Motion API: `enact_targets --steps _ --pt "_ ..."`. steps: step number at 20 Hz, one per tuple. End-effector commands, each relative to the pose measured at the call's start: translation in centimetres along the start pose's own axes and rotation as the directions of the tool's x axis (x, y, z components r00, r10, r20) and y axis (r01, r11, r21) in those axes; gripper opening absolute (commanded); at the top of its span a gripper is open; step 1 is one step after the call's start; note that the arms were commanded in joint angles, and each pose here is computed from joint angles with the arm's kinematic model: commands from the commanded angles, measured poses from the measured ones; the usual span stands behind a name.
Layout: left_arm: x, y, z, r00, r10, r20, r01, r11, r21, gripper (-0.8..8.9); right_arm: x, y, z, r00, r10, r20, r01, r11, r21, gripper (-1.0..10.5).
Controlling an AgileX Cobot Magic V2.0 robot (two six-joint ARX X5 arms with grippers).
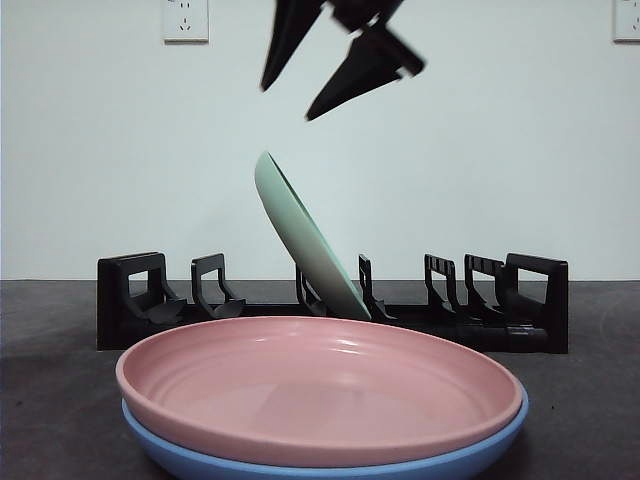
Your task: Place the plate
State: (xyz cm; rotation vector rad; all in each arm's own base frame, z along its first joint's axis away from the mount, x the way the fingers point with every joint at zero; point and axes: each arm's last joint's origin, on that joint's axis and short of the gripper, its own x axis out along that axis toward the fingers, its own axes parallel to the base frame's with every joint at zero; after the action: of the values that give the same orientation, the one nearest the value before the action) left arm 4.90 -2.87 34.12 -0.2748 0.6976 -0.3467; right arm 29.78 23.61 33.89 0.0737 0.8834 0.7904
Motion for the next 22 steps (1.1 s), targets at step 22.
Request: enact_targets --steps 22 --pt "-0.5 -0.2 0.4 1.0 -0.01 0.023 0.01 1.0 -0.001 3.45 2.2 0.7 2.6 0.992 0.099 -0.077 -0.099 0.995 0.014 0.1"
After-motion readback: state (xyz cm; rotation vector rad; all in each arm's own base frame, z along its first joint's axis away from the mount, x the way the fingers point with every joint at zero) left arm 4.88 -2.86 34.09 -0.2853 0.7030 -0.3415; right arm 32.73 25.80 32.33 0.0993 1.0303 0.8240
